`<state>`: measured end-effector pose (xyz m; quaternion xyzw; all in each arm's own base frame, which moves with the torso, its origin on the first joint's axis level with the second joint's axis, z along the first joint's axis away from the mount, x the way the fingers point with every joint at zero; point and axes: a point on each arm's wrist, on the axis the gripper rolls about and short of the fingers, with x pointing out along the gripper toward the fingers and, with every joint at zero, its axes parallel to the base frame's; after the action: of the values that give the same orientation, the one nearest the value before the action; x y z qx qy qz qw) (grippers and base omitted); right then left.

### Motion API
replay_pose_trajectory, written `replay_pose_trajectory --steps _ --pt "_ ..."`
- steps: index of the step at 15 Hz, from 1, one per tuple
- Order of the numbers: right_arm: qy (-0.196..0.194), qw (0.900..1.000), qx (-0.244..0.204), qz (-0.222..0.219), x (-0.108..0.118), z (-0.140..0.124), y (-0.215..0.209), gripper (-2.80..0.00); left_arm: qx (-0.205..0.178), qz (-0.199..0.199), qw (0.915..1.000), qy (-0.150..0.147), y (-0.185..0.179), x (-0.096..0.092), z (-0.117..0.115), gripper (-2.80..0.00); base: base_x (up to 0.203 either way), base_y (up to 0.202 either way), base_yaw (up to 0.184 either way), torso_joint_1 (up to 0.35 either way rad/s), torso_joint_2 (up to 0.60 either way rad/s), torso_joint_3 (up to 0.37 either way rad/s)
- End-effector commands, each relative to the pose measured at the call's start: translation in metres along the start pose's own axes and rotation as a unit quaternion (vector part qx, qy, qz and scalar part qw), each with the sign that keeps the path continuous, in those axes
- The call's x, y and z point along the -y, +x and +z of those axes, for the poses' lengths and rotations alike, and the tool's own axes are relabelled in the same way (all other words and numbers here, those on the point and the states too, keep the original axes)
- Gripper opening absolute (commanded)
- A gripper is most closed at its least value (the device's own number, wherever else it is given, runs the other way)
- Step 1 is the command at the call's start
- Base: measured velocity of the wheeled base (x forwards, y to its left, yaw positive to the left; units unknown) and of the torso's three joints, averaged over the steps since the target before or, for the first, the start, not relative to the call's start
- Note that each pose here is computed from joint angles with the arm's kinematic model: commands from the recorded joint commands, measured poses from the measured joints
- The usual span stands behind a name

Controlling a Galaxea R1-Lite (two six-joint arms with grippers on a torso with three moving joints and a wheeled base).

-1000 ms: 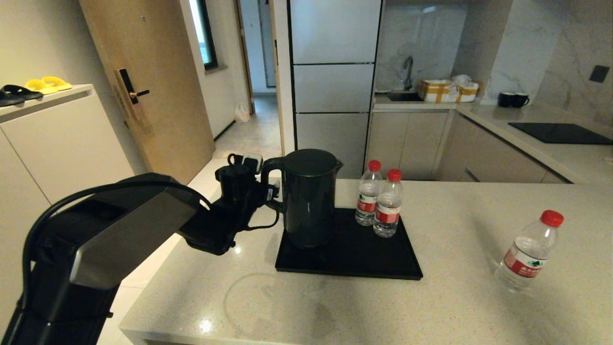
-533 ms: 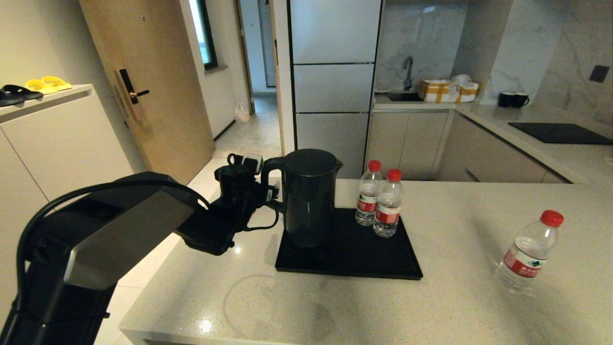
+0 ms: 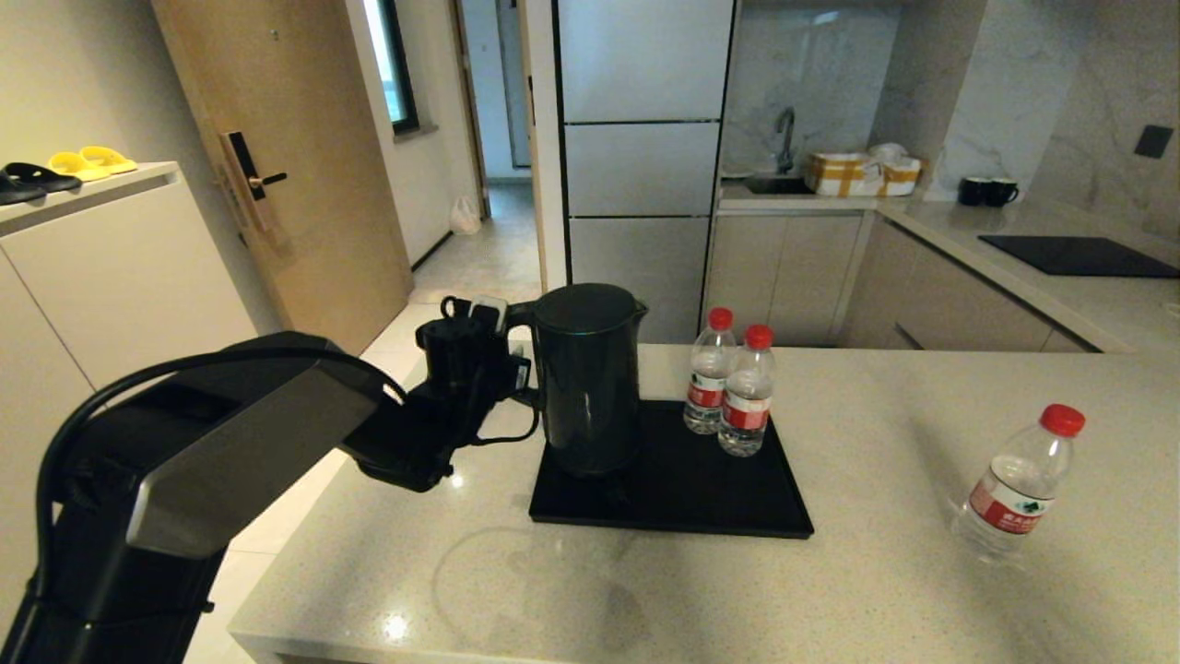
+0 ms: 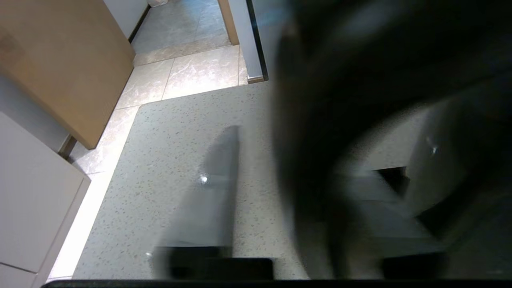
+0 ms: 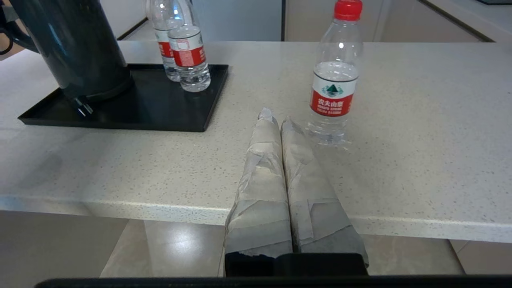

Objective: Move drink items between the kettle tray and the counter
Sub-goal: Pick up the kettle

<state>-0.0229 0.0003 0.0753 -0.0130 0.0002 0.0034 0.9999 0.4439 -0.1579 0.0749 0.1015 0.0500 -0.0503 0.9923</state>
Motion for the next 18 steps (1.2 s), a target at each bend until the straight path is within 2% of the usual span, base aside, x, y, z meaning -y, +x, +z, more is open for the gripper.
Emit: replay_pose_trajectory --steps 1,8,12,18 --pt "0.0 1.0 -0.001 0.0 0.0 0.0 0.0 -2.8 0.003 0.002 1.0 0.0 0.0 0.0 0.0 -2.8 0.0 0.0 0.0 0.0 0.0 0.0" --pt "0.0 1.0 -0.001 0.0 0.0 0.0 0.0 -2.8 0.014 0.004 0.9999 -0.007 -0.003 0.0 0.008 -2.8 0.0 0.0 0.0 0.0 0.0 0.0" --pt "0.0 1.0 -0.001 0.0 0.0 0.0 0.0 -2.8 0.032 0.002 0.9988 -0.037 -0.011 0.001 0.029 -2.8 0.0 0.0 0.0 0.0 0.0 0.0" --pt "0.0 1.0 -0.001 0.0 0.0 0.0 0.0 -2.8 0.038 0.007 0.9982 -0.045 -0.012 0.002 0.034 -2.8 0.0 0.0 0.0 0.0 0.0 0.0"
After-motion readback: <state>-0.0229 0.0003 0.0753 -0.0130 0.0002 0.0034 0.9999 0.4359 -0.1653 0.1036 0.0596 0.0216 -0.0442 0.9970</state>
